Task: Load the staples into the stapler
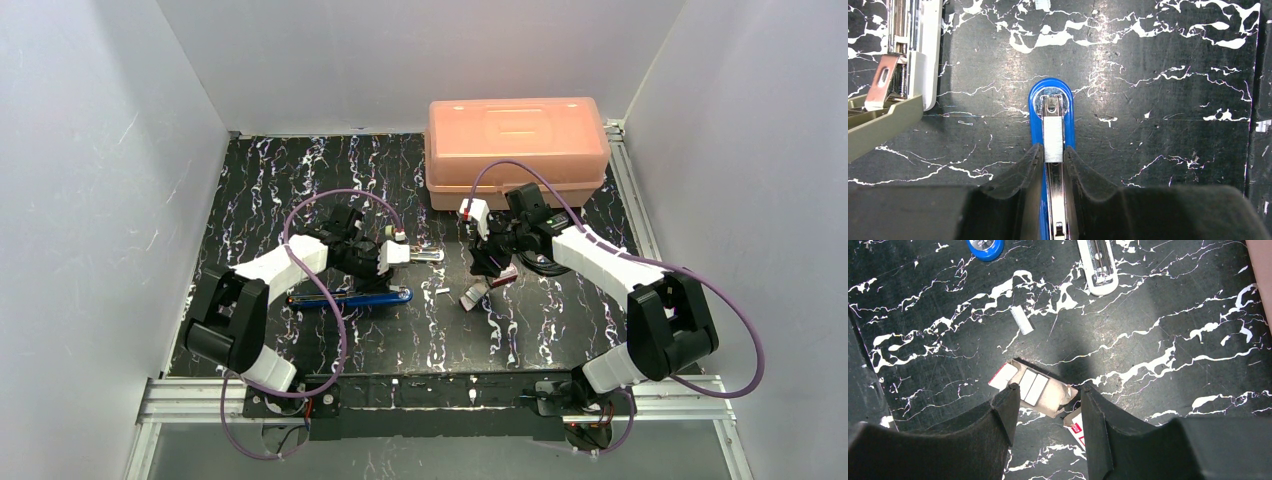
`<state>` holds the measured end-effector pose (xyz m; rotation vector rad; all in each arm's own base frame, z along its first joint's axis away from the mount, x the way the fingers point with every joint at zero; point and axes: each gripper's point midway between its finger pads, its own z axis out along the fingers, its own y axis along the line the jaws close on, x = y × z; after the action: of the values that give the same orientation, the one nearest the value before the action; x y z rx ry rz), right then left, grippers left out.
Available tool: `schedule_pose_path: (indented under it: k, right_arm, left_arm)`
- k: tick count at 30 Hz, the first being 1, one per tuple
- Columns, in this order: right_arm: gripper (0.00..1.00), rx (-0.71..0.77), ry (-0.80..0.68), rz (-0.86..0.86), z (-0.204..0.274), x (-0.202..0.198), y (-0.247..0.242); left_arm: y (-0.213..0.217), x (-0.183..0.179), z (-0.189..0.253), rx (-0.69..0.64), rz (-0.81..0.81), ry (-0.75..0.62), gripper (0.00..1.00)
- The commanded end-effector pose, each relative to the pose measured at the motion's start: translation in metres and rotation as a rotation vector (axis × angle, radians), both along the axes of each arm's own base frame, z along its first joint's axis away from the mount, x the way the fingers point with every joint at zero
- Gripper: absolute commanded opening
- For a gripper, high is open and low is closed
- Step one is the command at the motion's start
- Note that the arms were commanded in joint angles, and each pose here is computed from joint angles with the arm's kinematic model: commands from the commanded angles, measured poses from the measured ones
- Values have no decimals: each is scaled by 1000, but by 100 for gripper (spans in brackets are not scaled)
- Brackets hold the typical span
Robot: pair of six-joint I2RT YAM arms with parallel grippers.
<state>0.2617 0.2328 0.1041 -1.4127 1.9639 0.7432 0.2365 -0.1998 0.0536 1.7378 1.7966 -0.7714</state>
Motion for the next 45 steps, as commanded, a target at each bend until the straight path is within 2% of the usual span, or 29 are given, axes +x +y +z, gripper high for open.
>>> schedule_pose_path:
  k: [1, 11, 20, 30, 34, 39, 45]
  right_arm:
    - [55, 7, -17, 9, 0, 2, 0]
    - [55, 5, -14, 8, 0, 2, -1]
    - [55, 2, -16, 8, -1, 2, -1]
    - [55, 11, -25, 7, 4, 2, -2]
    - [56, 27, -33, 12, 8, 2, 0]
    - [56, 46, -22, -4, 12, 5, 6]
    - [59, -39, -37, 59, 2, 4, 13]
  left_arm:
    - [-3, 3, 1, 5, -7, 0, 21]
    - [-2, 3, 0, 10, -2, -6, 28]
    - [0, 10, 11, 16, 15, -53, 39]
    - [3, 9, 49, -91, 67, -65, 43]
    - [18, 9, 56, -105, 108, -86, 51]
    - [24, 25, 73, -159, 205, -108, 54]
    - [11, 28, 97, -248, 201, -99, 59]
